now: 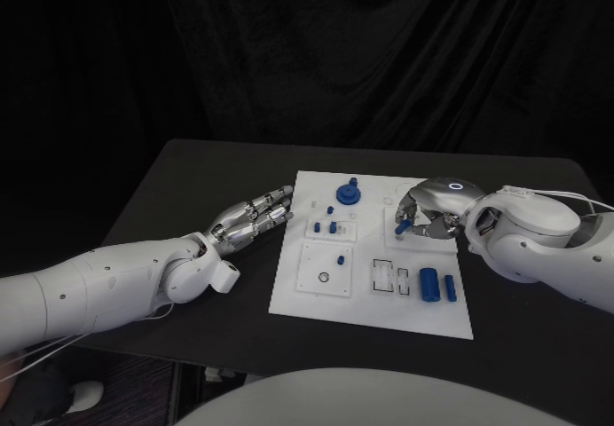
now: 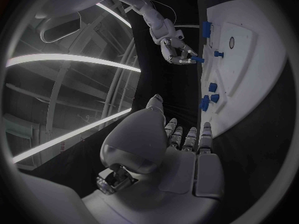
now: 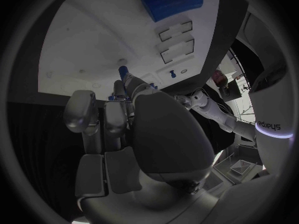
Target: Assemble the parts on the task board
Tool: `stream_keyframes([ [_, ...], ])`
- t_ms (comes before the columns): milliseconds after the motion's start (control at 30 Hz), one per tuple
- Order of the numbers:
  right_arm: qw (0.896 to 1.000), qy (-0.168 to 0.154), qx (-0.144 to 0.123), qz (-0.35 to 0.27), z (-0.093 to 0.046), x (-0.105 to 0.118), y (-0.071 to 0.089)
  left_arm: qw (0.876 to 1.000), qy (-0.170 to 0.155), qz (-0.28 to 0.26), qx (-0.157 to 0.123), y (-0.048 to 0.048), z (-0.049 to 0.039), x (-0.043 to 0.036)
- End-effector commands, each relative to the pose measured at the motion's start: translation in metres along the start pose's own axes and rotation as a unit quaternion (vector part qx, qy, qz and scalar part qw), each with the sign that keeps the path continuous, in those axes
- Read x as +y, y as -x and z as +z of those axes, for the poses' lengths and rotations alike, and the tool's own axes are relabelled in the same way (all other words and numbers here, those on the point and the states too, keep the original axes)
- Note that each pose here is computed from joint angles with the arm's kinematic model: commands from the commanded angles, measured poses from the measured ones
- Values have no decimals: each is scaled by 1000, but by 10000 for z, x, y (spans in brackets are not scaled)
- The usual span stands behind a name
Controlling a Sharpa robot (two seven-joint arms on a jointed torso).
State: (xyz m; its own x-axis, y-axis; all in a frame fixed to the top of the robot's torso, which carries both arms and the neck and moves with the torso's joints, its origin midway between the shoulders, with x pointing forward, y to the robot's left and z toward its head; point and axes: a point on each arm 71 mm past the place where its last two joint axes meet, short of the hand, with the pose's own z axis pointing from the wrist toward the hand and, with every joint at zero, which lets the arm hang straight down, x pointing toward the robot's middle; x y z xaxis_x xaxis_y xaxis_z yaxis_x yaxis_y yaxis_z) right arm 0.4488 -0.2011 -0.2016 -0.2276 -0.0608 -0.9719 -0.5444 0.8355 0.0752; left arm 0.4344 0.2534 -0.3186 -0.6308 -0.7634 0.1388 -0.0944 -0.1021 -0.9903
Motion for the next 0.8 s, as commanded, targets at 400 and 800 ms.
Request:
stream_keyframes([
  [400,998,53,-23,2,-19,441,217,1000,-17,-7,4,-27,23,-16],
  [800,989,146,-6,-15,102,1063,36,1000,-20,-9,8,-45,45,-11],
])
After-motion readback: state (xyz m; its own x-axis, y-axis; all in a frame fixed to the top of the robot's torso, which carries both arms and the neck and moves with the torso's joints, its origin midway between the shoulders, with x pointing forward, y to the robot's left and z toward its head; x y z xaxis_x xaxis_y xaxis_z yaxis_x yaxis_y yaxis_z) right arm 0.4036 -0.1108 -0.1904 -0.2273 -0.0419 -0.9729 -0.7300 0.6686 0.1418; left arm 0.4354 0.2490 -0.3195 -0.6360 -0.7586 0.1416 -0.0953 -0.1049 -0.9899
